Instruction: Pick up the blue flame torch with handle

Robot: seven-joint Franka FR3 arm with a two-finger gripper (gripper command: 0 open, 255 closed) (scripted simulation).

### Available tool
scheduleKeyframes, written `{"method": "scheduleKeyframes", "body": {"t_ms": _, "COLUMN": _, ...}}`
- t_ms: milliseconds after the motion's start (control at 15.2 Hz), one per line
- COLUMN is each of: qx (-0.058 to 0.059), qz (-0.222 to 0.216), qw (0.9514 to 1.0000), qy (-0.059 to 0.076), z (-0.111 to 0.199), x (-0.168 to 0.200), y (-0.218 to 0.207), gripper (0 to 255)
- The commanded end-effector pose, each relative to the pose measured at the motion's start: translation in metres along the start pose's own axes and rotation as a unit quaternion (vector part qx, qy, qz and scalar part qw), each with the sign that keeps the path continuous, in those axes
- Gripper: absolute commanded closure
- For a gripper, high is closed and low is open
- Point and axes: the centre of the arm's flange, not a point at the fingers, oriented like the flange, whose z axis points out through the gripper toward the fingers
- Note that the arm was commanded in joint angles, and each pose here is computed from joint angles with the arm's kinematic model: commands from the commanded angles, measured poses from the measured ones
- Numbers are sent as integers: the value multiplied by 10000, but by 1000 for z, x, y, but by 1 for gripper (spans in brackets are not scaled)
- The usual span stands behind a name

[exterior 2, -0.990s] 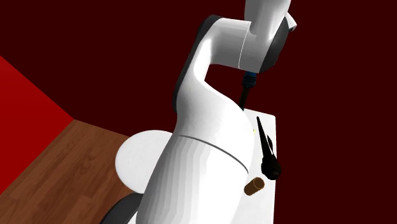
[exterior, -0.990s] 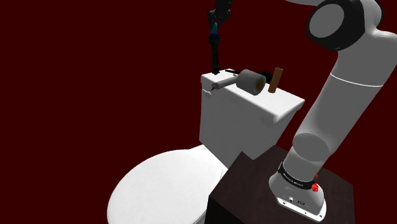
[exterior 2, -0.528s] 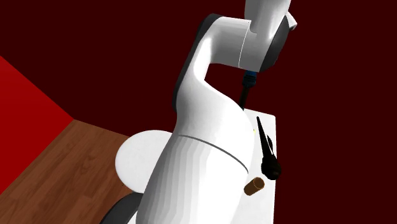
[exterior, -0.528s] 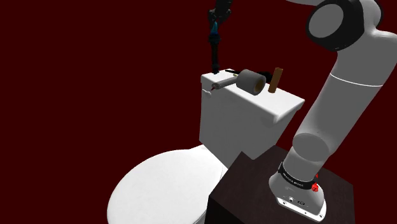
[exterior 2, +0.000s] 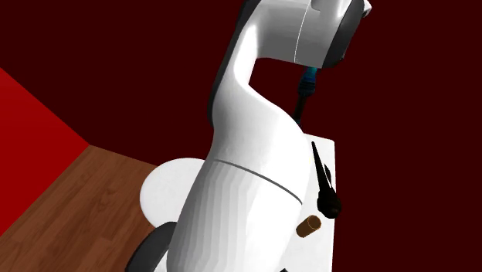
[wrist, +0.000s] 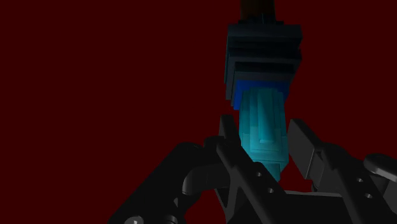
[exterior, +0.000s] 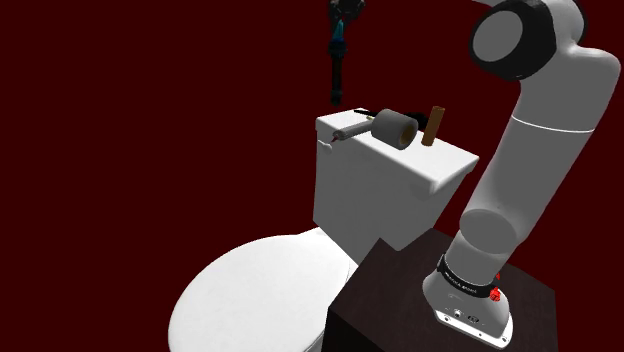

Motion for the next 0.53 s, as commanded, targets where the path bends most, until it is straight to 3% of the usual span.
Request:
{"method": "scheduleKeyframes", "body": {"t_ms": 0, "qx": 0, "qz": 0, "qw": 10000, "qy": 1, "z": -9, "x": 5, "y": 0, "gripper": 255}}
{"method": "scheduleKeyframes", "body": {"t_ms": 462, "qx": 0, "qz": -1, "qw": 10000, "qy": 2, "z": -32, "x": 19, "y": 2, "gripper": 255}}
